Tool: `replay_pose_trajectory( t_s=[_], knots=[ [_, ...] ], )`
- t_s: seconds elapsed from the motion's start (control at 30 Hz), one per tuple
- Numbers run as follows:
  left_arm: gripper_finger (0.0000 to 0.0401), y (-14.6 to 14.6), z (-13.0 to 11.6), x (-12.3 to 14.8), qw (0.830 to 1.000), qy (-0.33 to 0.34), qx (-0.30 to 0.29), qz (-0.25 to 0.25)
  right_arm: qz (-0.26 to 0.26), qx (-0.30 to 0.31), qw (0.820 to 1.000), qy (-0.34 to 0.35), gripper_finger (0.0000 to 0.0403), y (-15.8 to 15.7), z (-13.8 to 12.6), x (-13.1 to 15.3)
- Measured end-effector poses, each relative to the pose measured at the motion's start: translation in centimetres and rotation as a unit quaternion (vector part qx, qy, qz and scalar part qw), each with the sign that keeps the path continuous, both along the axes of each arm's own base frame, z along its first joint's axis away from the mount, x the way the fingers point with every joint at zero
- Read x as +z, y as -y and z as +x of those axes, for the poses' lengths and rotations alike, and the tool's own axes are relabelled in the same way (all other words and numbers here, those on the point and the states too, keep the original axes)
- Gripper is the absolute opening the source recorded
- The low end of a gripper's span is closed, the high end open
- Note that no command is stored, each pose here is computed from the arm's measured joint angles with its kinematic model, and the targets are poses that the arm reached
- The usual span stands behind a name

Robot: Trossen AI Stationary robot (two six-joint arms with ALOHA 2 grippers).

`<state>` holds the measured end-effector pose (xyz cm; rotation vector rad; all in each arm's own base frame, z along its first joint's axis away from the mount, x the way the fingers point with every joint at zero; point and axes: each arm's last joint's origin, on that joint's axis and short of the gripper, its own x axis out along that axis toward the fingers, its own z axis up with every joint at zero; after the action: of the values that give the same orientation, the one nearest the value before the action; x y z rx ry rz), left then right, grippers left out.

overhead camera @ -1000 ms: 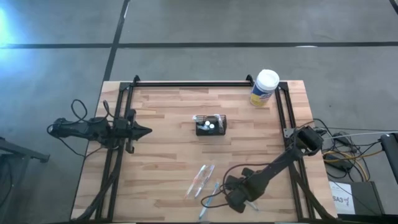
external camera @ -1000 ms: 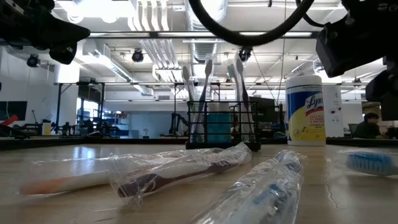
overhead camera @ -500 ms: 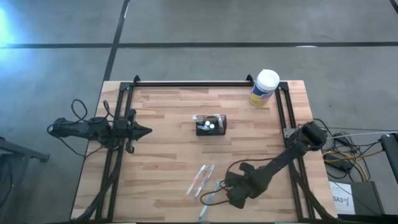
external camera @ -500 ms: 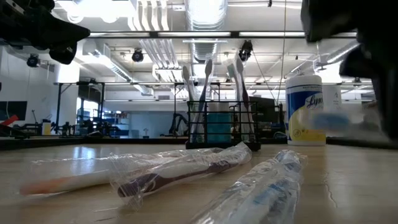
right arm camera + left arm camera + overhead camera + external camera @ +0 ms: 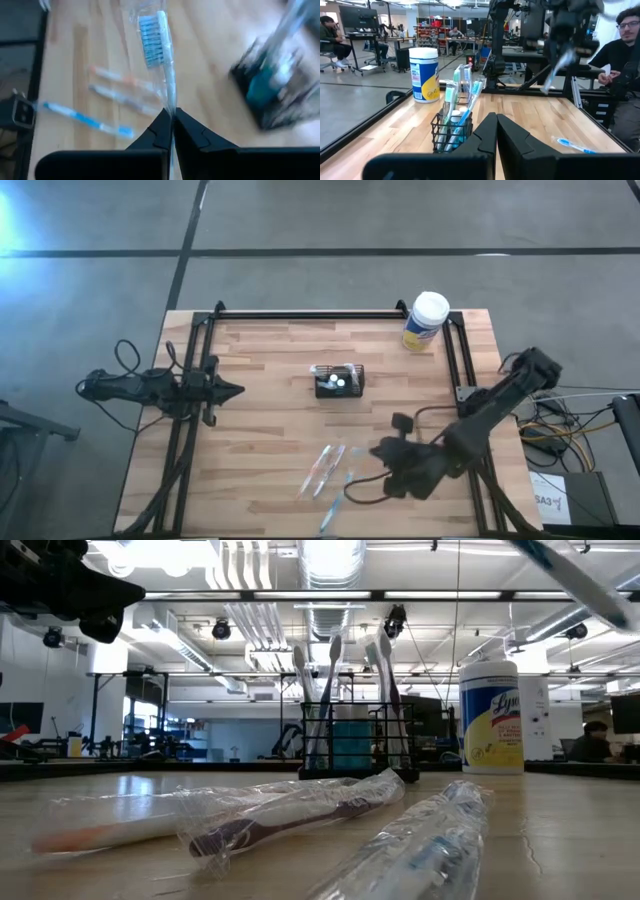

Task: Pick & Place toothbrushing station
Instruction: Put the right blue toothbrush into the black wire organizer

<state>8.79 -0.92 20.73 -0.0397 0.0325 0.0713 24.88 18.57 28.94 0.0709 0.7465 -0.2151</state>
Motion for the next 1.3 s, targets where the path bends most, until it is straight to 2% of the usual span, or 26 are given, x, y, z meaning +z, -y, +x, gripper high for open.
replay_pose_trajectory(
  t_s=[0.13,0.23,0.3,0.53,0.73,0.9,1.1,1.3],
  knots=[
    [0.0016,0.0,0.0,0.0,1.000,-0.001,0.000,-0.002,-0.043,0.048,0.995,0.070,0.0008,1.3,-1.6,2.5],
    [0.0015,0.0,0.0,0.0,1.000,0.001,0.001,-0.002,-0.071,0.101,0.984,0.132,0.0008,2.6,-3.0,3.7],
    [0.0012,0.0,0.0,0.1,1.000,0.006,0.003,-0.003,-0.071,0.123,0.974,0.178,0.0008,3.9,-3.8,4.0],
    [0.0007,-0.2,0.0,0.3,0.999,0.016,0.036,-0.008,-0.047,0.144,0.942,0.300,0.0008,8.6,-7.4,1.9],
    [0.0015,-0.2,0.0,0.3,0.999,0.016,0.044,-0.014,-0.057,0.135,0.913,0.381,0.0008,11.4,-10.2,-0.5],
    [0.0012,-0.4,0.0,0.3,0.997,0.018,0.066,-0.019,-0.051,0.140,0.900,0.409,0.0008,12.8,-12.0,-1.9],
    [0.0008,-0.4,0.0,0.3,0.997,0.020,0.069,-0.027,-0.083,0.152,0.899,0.401,0.0008,13.4,-13.1,-4.8],
    [0.0011,-0.4,0.0,0.3,0.997,0.020,0.069,-0.025,-0.081,0.148,0.894,0.415,0.0008,13.7,-13.6,-6.7]
  ],
)
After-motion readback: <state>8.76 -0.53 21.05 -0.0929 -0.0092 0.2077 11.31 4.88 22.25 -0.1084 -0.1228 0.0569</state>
